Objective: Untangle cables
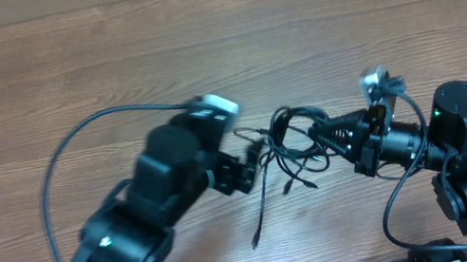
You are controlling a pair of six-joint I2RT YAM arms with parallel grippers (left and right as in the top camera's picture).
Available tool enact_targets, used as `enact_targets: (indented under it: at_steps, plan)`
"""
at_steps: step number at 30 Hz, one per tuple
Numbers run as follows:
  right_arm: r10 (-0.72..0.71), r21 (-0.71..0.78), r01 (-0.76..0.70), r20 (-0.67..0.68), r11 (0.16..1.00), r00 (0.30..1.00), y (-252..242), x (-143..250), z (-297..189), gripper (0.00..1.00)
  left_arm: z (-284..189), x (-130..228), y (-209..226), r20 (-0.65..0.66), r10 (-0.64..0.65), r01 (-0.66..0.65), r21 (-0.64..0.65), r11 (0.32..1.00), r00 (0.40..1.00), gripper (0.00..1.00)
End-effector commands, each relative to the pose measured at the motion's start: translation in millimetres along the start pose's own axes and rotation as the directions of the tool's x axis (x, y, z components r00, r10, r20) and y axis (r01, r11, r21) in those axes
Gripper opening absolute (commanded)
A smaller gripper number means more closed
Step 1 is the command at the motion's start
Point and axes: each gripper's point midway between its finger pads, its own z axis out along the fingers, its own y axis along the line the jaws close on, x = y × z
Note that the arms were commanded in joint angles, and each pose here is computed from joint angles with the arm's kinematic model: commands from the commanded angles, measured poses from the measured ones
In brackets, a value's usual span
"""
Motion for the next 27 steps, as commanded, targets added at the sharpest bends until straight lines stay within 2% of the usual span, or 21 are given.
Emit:
enact_targets:
  at_steps: [1, 4, 8, 9, 10, 11, 13, 14, 15, 16, 18, 20, 21, 22, 23, 25, 26, 27]
  plan:
    - [0.14, -0.029, -0.139, 0.047, 0.99, 0.989, 11.1, -17.3, -3.5, 0.04, -18.1, -12.9, 9.5, 0.035, -0.241, 0.24, 0.038, 0.97, 0.97, 0.95]
    - [0.133, -0.058, -0.131, 0.036, 0.99, 0.99, 16.8, -16.8, -3.7, 0.04, -16.9, -10.2, -4.8, -0.007, -0.245, 0.244, 0.13, 0.961, 0.969, 0.89]
    - [0.126, -0.073, -0.123, 0.043, 0.99, 0.991, 20.0, -19.7, -4.1, 0.04, -13.5, -3.8, -28.2, -0.083, -0.239, 0.252, 0.257, 0.933, 0.968, 0.75]
    - [0.119, -0.077, -0.115, 0.049, 0.99, 0.992, 21.0, -21.7, -4.2, 0.04, -15.1, -3.3, -41.2, -0.11, -0.23, 0.254, 0.33, 0.909, 0.967, 0.65]
    - [0.112, -0.079, -0.107, 0.054, 0.991, 0.992, 21.8, -23.1, -4.4, 0.04, -16.6, -2.7, -47.9, -0.126, -0.228, 0.259, 0.367, 0.893, 0.965, 0.6]
    - [0.106, -0.081, -0.101, 0.058, 0.992, 0.993, 22.4, -24.2, -4.5, 0.04, -19.9, -2.4, -56.2, -0.149, -0.236, 0.277, 0.41, 0.869, 0.96, 0.56]
    - [0.101, -0.077, -0.096, 0.066, 0.992, 0.993, 21.7, -25.7, -4.6, 0.04, -27.9, -3.5, -70.9, -0.206, -0.28, 0.345, 0.479, 0.807, 0.938, 0.56]
    - [0.101, -0.077, -0.096, 0.066, 0.992, 0.993, 21.7, -25.8, -4.6, 0.04, -32.8, -5.2, -78.5, -0.236, -0.3, 0.381, 0.513, 0.769, 0.924, 0.58]
    - [0.101, -0.077, -0.096, 0.066, 0.992, 0.993, 21.6, -25.9, -4.4, 0.04, -33.8, -5.5, -80.1, -0.245, -0.307, 0.391, 0.519, 0.76, 0.92, 0.64]
    - [0.098, -0.078, -0.092, 0.069, 0.993, 0.993, 22.0, -26.7, -4.5, 0.04, -34.2, -6.2, -80.6, -0.249, -0.315, 0.401, 0.519, 0.755, 0.916, 0.77]
    - [0.092, -0.081, -0.086, 0.073, 0.993, 0.993, 22.7, -27.9, -4.6, 0.04, -34.2, -7.1, -80.6, -0.263, -0.34, 0.429, 0.513, 0.744, 0.903, 0.95]
    - [0.106, -0.087, -0.099, 0.079, 0.991, 0.991, 24.1, -30.3, -4.9, 0.04, -34.3, -8.4, -80.8, -0.27, -0.357, 0.448, 0.509, 0.735, 0.894, 0.98]
    - [0.109, -0.092, -0.101, 0.085, 0.991, 0.99, 25.2, -32.2, -5.2, 0.04, -33.3, -9.2, -79.6, -0.275, -0.377, 0.467, 0.498, 0.731, 0.884, 0.95]
    - [0.111, -0.093, -0.103, 0.086, 0.99, 0.99, 25.5, -32.7, -5.3, 0.04, -28.3, -8.8, -74.9, -0.292, -0.428, 0.518, 0.459, 0.722, 0.855, 0.84]
    - [0.114, -0.094, -0.106, 0.086, 0.99, 0.99, 25.5, -32.7, -5.3, 0.04, -20.6, -8.2, -70.4, -0.319, -0.491, 0.585, 0.412, 0.698, 0.811, 0.82]
    - [0.109, -0.095, -0.1, 0.09, 0.99, 0.99, 26.0, -33.7, -5.4, 0.04, -10.1, -10.9, -67.9, -0.339, -0.539, 0.637, 0.385, 0.668, 0.771, 0.72]
    - [0.105, -0.097, -0.096, 0.092, 0.991, 0.99, 26.5, -34.4, -5.5, 0.04, -6.3, -14.1, -68.3, -0.338, -0.544, 0.641, 0.392, 0.66, 0.768, 0.68]
    - [0.104, -0.097, -0.095, 0.093, 0.991, 0.99, 26.6, -34.6, -5.6, 0.04, -1.7, -15.9, -67.5, -0.335, -0.547, 0.641, 0.392, 0.66, 0.767, 0.6]
